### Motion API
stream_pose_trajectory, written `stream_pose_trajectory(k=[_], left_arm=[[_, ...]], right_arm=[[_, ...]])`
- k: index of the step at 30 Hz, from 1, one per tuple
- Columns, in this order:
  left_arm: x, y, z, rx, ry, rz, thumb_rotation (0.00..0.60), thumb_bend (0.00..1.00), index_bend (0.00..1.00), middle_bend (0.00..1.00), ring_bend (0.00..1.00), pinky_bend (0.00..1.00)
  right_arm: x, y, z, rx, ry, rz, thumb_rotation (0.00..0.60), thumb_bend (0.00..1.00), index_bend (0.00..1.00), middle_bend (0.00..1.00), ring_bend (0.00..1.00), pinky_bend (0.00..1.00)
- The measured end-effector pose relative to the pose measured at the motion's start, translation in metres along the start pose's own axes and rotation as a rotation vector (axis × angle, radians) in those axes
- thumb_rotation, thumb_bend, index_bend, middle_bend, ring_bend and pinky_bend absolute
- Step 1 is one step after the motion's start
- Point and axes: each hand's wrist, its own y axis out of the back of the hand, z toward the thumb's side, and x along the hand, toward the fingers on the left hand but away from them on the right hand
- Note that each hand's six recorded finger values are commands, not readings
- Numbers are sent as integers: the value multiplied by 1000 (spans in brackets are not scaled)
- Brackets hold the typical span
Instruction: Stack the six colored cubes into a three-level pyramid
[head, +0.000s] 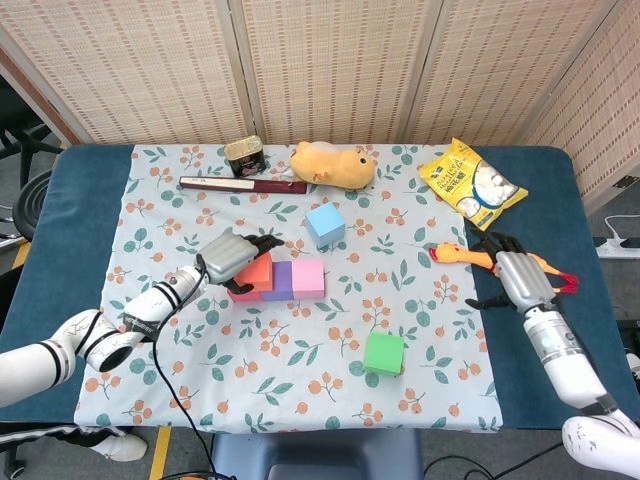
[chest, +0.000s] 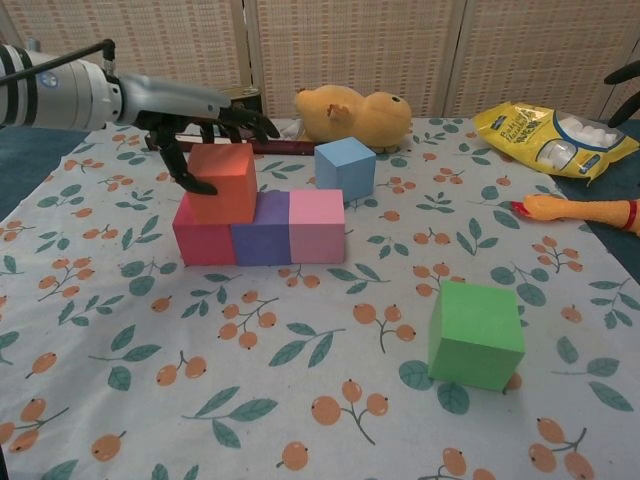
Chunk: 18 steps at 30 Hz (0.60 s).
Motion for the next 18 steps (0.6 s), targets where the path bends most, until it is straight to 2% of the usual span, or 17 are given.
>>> stream_pose_trajectory(k=[6, 13, 18], left_arm=[[1, -3, 0, 4, 2, -14, 600, 320, 0, 6, 104, 375], [1, -4, -1, 8, 2, -10, 600, 321, 0, 0, 7, 299], [0, -4, 0, 2, 0, -11, 600, 325, 0, 0, 0, 229]], right_arm=[[-1, 0, 0, -2, -1, 4, 600, 0, 0, 207, 0, 1], [-1, -1, -1, -5, -1, 7, 600, 0, 0, 207, 0, 0], [-2, -1, -1, -6, 0, 8, 600, 0, 0, 207, 0, 0]])
